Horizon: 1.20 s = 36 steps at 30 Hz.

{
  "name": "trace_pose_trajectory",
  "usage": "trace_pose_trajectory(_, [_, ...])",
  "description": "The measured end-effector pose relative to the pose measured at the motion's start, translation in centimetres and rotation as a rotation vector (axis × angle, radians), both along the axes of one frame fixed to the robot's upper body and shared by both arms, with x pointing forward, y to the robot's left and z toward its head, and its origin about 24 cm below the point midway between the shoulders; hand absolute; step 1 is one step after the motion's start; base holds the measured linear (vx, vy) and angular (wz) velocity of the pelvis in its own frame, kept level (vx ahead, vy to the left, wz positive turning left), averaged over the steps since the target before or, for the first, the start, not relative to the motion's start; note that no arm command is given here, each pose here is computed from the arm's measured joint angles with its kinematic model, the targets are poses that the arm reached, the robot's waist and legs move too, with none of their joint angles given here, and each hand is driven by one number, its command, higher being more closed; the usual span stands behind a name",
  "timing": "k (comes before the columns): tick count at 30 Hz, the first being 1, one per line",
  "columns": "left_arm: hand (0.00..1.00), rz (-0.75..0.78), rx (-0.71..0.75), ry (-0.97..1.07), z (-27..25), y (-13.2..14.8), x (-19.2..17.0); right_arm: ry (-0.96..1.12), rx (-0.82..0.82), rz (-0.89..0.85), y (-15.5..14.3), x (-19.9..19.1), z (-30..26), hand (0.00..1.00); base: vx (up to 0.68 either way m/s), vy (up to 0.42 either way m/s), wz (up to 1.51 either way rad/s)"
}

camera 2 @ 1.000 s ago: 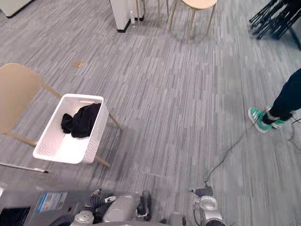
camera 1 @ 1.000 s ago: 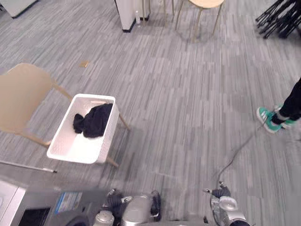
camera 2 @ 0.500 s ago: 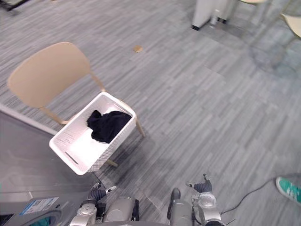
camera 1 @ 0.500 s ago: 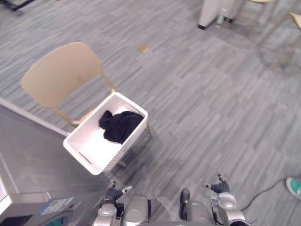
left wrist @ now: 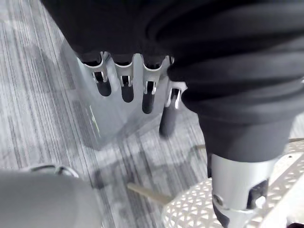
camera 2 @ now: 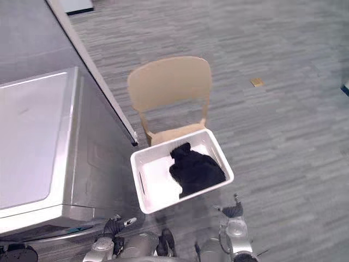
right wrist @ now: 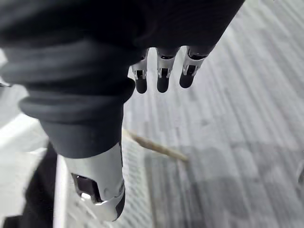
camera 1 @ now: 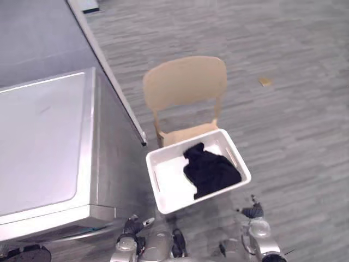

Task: Pick up the laundry basket with both hands and put the clothes into the washing machine.

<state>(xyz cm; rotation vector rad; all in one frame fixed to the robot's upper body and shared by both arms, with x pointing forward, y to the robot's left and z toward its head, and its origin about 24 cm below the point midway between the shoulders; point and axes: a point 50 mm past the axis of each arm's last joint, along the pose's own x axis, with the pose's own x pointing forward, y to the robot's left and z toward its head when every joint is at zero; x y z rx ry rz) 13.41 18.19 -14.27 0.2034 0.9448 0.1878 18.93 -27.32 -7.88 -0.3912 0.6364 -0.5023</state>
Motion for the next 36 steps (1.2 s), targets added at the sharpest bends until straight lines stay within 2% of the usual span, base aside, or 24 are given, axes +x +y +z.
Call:
trace_pose_trajectory(1, [0.0, 0.0, 0.002, -0.002, 0.0, 0.1, 0.0, -0.019, -0.03, -0.032, -1.6, -0.1, 0.7, 0.0, 0.22, -0.105, 1.05])
trace_pose_trajectory(4, [0.0, 0.02, 0.022, 0.01, 0.0, 0.9, -0.3, -0.046, -0.066, -0.12, -4.0, -1.4, 1.6, 0.0, 0.25, -0.167, 1.12])
trace_pose_trajectory(9, [0.0, 0.08, 0.015, 0.035, -0.4, 1.3, -1.6, -0.081, -0.038, -0.109, -2.7, -1.6, 1.6, 0.0, 0.2, -0.15, 0.06])
trace_pose_trajectory(17, [0.0, 0.085, 0.003, 0.066, -0.8, 1.1, -2.5, -0.077, -0.125, -0.034, -2.9, -3.7, 2.8, 0.0, 0.06, 0.002, 0.07])
trace_pose_trajectory(20, [0.0, 0.072, -0.006, 0.066, -0.7, 1.2, -2.5, -0.1, -0.135, 0.055, -1.9, -2.8, 3.3, 0.0, -0.03, 0.034, 0.2])
trace_pose_trajectory(23, [0.0, 0.049, -0.012, 0.066, -0.7, 1.3, -2.5, -0.119, -0.13, 0.264, 0.7, -1.0, 3.7, 0.0, -0.08, 0.009, 0.35])
trace_pose_trajectory(30, [0.0, 0.034, 0.019, 0.054, -0.5, 2.2, -2.4, -0.118, -0.153, 0.569, 4.8, 1.7, 4.0, 0.0, -0.13, -0.026, 0.42])
trace_pose_trajectory(34, [0.0, 0.017, 0.047, 0.11, -1.0, 2.8, -4.1, -0.071, -0.18, 0.718, 6.8, 2.4, 3.2, 0.0, -0.18, -0.044, 0.43])
trace_pose_trajectory(36, [0.0, 0.018, 0.047, 0.128, -1.1, 2.8, -4.7, -0.022, -0.207, 0.764, 6.9, 2.4, 2.6, 0.0, -0.17, -0.041, 0.34])
